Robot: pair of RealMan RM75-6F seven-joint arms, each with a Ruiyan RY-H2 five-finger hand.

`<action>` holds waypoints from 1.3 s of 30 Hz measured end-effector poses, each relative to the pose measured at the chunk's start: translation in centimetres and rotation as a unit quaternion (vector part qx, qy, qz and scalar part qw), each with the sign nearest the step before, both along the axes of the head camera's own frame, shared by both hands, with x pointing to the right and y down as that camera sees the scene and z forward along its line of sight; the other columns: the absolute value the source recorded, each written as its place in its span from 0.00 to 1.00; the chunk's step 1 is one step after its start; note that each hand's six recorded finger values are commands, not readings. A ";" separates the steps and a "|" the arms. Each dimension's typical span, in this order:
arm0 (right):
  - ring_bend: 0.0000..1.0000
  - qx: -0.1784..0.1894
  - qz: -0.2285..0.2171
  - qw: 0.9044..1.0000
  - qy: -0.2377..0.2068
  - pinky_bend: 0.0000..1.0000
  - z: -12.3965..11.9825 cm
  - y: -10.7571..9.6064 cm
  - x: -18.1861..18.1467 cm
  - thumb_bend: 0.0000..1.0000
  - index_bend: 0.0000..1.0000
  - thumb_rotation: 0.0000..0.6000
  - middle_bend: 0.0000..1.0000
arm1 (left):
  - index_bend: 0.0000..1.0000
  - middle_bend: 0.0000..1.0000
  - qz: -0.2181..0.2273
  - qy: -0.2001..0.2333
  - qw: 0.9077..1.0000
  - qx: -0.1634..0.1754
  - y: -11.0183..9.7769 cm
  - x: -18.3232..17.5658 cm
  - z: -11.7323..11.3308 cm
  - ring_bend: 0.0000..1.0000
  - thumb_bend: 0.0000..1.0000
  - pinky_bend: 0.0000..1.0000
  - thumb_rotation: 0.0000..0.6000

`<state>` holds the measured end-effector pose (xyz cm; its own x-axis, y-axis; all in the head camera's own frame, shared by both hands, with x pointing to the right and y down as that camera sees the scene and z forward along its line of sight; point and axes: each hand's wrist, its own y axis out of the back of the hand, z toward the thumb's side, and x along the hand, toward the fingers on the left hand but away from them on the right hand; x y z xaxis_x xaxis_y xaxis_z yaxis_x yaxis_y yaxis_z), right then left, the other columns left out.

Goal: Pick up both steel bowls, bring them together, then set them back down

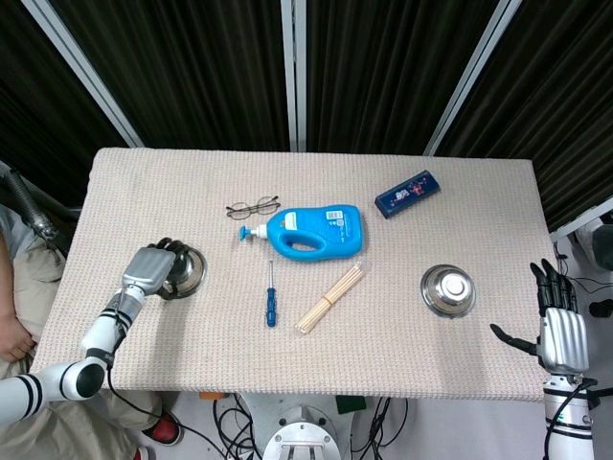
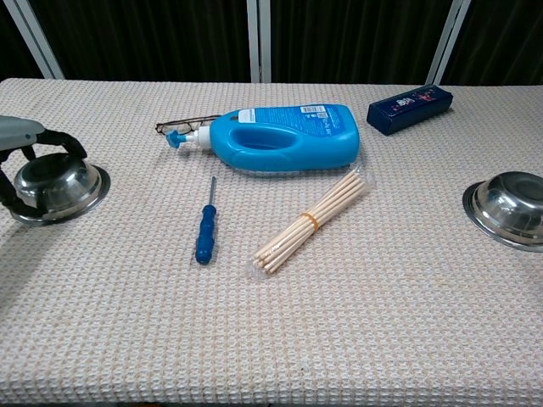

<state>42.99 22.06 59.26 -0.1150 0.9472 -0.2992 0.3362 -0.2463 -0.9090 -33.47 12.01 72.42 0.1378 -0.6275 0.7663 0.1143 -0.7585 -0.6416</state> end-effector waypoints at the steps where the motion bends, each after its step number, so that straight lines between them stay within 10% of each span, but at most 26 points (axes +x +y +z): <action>1: 0.00 0.000 0.001 1.000 0.000 0.00 0.0 0.0 0.0 0.06 0.00 1.00 0.00 | 0.26 0.24 0.000 0.000 1.000 0.001 0.0 0.0 0.0 0.20 0.15 0.39 1.00; 6: 0.00 -0.003 0.002 1.000 0.002 0.00 0.1 -0.1 0.1 0.06 0.00 1.00 0.00 | 0.50 0.50 -0.005 0.005 1.000 0.025 -0.4 0.0 -0.4 0.40 0.21 0.59 1.00; 15: 0.00 -0.068 -0.011 0.997 0.027 0.00 2.0 -1.0 -0.3 0.06 0.00 1.00 0.00 | 0.53 0.53 -0.060 0.084 0.986 0.135 -1.5 -0.7 -5.4 0.43 0.22 0.61 1.00; 25: 0.00 -0.210 -0.077 0.972 0.075 0.00 5.6 -6.0 -3.3 0.06 0.00 1.00 0.00 | 0.55 0.54 -0.158 0.293 0.900 0.281 0.8 -2.3 -12.9 0.43 0.21 0.61 1.00; 39: 0.00 -0.332 -0.142 0.929 0.081 0.00 8.9 -7.7 -7.4 0.07 0.00 1.00 0.00 | 0.54 0.54 -0.162 0.306 0.899 0.267 1.7 -2.0 -12.4 0.43 0.21 0.60 1.00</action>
<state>35.62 14.35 68.19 0.0168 0.5588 -0.8291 0.0450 -0.8288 -0.5577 -35.50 13.72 60.01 0.1747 -0.9668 0.1866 -0.5558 -0.2533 -0.7918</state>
